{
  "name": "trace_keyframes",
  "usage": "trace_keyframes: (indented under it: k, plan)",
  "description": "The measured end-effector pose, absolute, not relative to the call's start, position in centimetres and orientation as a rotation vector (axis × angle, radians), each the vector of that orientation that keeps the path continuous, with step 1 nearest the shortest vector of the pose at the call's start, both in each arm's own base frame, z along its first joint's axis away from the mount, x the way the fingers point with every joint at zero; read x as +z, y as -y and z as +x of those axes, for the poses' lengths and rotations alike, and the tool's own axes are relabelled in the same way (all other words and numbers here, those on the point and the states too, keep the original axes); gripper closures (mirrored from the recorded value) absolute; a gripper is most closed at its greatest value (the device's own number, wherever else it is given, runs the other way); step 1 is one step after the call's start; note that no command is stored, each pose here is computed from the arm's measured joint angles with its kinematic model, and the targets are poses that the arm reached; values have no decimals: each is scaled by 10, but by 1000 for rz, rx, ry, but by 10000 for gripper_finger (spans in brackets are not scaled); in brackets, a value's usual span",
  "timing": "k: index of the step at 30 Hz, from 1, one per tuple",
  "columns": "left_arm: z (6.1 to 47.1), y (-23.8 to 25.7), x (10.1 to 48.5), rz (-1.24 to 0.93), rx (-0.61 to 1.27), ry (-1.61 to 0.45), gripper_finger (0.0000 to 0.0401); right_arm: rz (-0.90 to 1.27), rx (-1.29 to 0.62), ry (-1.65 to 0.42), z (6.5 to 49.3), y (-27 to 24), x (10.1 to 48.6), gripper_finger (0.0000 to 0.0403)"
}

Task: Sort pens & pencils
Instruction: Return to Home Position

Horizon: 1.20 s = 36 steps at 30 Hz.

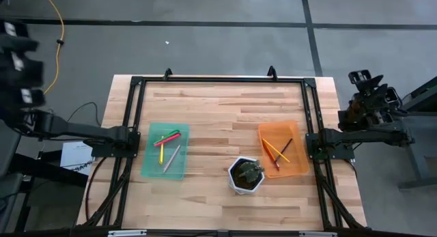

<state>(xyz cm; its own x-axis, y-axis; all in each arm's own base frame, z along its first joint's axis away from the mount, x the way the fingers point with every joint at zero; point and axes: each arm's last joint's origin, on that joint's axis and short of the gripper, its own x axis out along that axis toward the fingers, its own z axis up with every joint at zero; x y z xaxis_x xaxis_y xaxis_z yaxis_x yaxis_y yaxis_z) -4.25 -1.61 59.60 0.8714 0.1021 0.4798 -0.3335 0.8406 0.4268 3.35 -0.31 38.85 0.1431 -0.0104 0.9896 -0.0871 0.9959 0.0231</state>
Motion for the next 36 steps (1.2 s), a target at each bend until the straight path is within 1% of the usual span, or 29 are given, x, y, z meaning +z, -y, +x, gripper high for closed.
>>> trace_keyframes:
  k: [4, 7, 12, 17, 19, 23, 29, 36]
  plan:
    - [-24, 10, 560, 523, 275, 456, 226, 115, 53, 1405, 36, 4, 388, 290]
    - [-5, 4, 524, 551, 307, 486, 226, 155, 35, 1401, 37, 5, 388, 290]
    - [12, -5, 460, 554, 471, 568, 226, 205, 41, 1398, 37, 6, 388, 290]
    - [29, -13, 403, 489, 559, 493, 226, 280, 39, 1378, 40, 7, 387, 290]
    - [32, -15, 389, 475, 579, 479, 226, 316, 21, 1351, 43, 8, 386, 290]
    - [45, -20, 363, 466, 609, 387, 226, 379, -30, 1284, 50, 11, 384, 290]
    - [62, -26, 331, 466, 639, 293, 226, 457, -27, 1203, 58, 12, 381, 290]
    - [65, -26, 293, 450, 647, 372, 226, 469, -21, 1196, 58, 12, 380, 290]
